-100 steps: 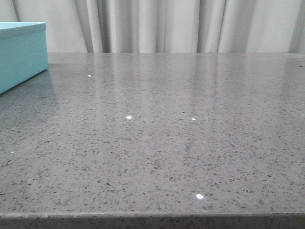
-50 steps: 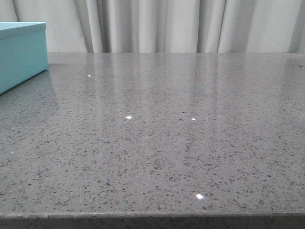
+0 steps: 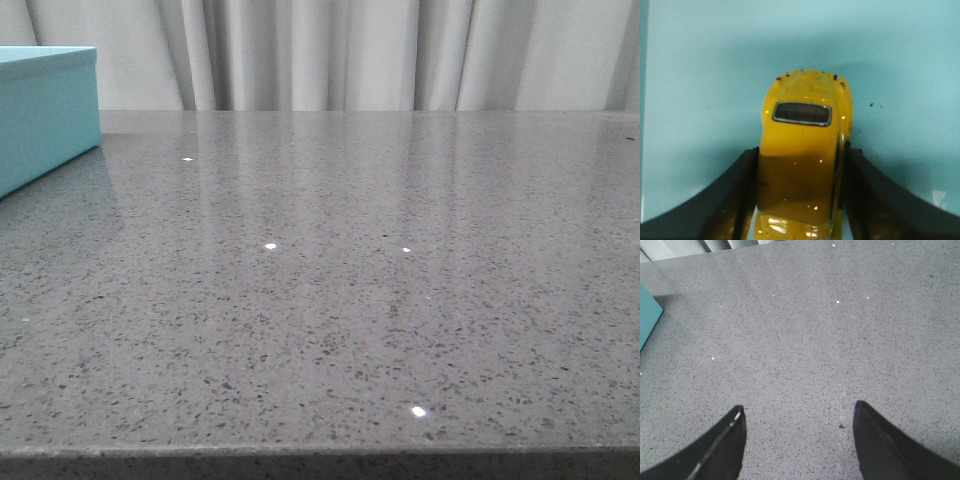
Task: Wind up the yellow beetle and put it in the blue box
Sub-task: 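Lift the beetle with the left gripper and carry it over the blue box, then lower the beetle into the blue box and open the left gripper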
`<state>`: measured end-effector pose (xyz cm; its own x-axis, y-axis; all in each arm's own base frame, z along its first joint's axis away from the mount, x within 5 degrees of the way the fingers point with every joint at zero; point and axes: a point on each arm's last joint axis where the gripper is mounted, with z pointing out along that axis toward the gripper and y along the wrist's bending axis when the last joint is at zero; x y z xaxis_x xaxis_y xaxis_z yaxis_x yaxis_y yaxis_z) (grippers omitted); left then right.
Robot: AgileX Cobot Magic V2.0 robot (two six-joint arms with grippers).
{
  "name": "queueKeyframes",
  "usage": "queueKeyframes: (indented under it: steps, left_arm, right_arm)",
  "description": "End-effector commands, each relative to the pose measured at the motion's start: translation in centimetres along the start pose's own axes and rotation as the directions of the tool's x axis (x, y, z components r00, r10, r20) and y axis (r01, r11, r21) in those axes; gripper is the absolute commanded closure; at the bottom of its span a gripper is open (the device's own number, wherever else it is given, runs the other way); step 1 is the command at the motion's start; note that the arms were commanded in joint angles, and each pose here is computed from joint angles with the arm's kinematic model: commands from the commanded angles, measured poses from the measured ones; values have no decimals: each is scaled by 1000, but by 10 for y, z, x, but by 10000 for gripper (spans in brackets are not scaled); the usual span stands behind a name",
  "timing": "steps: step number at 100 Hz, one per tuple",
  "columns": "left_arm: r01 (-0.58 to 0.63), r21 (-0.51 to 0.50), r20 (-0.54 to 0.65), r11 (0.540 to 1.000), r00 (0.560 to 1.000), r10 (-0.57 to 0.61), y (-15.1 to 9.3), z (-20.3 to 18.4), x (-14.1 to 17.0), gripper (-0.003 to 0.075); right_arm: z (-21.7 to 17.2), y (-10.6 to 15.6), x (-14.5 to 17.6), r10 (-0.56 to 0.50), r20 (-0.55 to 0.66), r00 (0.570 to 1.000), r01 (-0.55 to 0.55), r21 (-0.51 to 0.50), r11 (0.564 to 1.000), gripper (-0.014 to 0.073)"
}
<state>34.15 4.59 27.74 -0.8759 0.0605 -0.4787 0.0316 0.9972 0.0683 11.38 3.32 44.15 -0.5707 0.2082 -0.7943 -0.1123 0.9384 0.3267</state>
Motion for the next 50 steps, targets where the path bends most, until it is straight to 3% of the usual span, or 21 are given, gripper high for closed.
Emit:
queueKeyframes:
  steps: [1,13,35,50]
  left_arm:
    - [9,-11,56,1000,998,-9,2,-11,-7,550]
    - [9,-4,22,1000,1000,-9,1,-6,-5,520]
    - [9,-4,22,1000,1000,-9,1,-6,-5,281]
    - [10,-7,44,1000,999,-10,1,-13,-7,263]
  right_arm:
    - [-7,4,-9,-12,84,996,14,-28,1000,128]
    - [-7,4,-9,-12,79,997,14,-27,1000,128]
    - [-7,4,-8,-12,77,997,14,-26,1000,128]
    - [-7,4,-9,-12,80,997,14,-27,1000,128]
